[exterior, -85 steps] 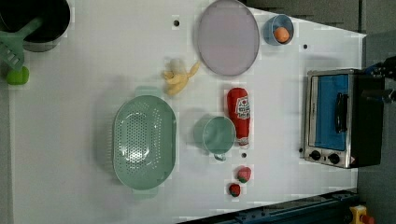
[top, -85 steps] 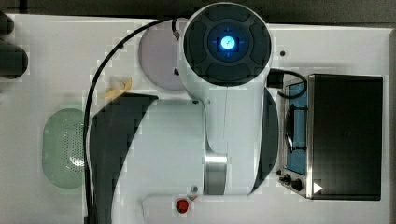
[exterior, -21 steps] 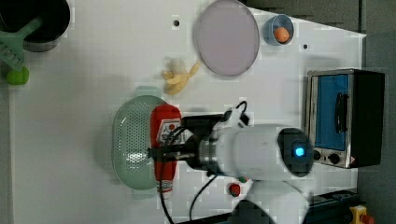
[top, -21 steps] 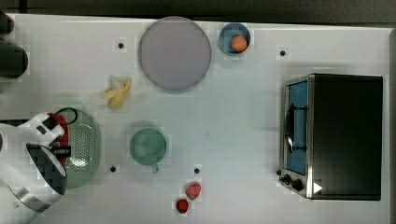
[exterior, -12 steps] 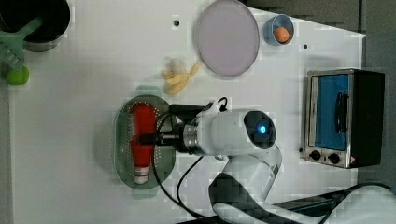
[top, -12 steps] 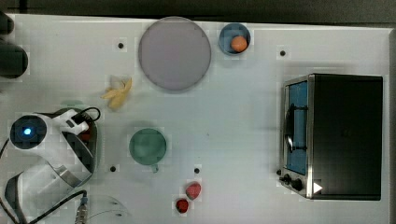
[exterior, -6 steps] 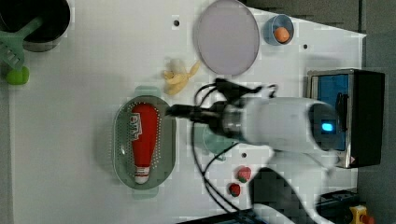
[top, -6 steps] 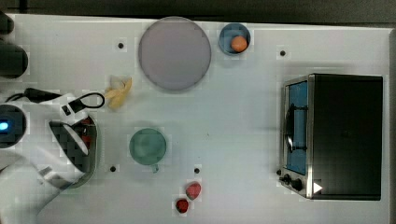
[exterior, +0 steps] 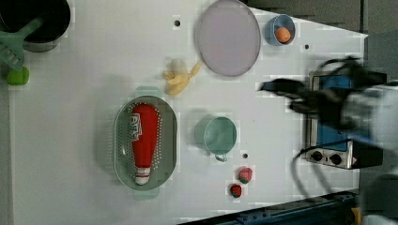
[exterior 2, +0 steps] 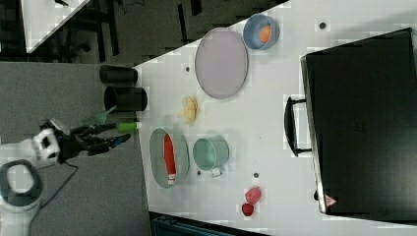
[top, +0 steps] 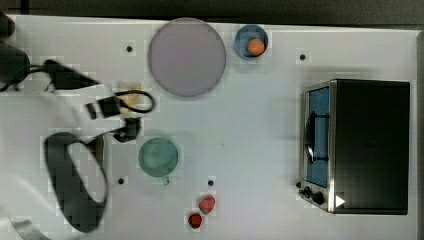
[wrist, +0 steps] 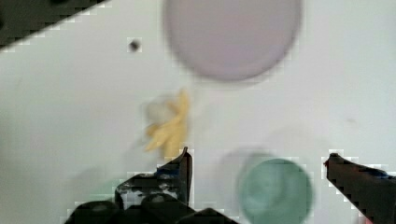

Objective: Pick Ketchup from the table and place it in strainer.

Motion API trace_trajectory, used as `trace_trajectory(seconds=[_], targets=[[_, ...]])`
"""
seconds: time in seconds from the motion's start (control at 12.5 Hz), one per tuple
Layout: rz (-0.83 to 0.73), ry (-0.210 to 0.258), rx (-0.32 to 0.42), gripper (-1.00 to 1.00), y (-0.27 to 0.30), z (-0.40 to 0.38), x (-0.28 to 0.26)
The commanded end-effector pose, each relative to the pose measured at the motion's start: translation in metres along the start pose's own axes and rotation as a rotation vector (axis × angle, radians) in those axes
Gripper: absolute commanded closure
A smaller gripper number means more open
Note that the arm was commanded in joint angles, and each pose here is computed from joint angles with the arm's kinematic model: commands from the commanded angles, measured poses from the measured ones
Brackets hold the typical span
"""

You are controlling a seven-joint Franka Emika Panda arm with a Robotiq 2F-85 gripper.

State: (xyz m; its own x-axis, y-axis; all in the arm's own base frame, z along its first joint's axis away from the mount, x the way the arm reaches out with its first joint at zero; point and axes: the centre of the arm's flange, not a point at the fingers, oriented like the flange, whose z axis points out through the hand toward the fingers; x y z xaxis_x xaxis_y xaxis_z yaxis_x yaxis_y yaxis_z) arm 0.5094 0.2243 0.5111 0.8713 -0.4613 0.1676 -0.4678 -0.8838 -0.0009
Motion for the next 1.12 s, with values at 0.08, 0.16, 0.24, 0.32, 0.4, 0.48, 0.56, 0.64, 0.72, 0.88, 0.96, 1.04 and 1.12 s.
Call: trace_trajectory(seconds=[0.08, 0.16, 0.24, 0.32, 0.4, 0.48, 0.56, 0.64, 0.72, 0.88, 0.96, 1.04, 1.12], targets=[[0.323, -0.072, -0.033, -1.0, 0.097, -0.018, 0.084], [0.375, -0.073, -0.028, -1.0, 0.118, -0.03, 0.1], [0.415, -0.071, -0.028, -1.0, 0.138, -0.041, 0.113], [0.438, -0.082, -0.034, -1.0, 0.153, -0.048, 0.122], [0.456, -0.106, -0.05, -1.0, 0.166, -0.053, 0.126], [0.475, -0.14, -0.065, -1.0, 0.175, -0.056, 0.128], [0.486, -0.163, -0.081, -1.0, 0.184, -0.058, 0.129], [0.477, -0.17, -0.085, -1.0, 0.188, -0.061, 0.13], [0.46, -0.174, -0.086, -1.0, 0.191, -0.063, 0.131], [0.441, -0.175, -0.083, -1.0, 0.198, -0.065, 0.134], [0.449, -0.176, -0.082, -1.0, 0.201, -0.064, 0.137], [0.453, -0.18, -0.085, -1.0, 0.203, -0.062, 0.137], [0.455, -0.182, -0.086, -1.0, 0.204, -0.061, 0.138]])
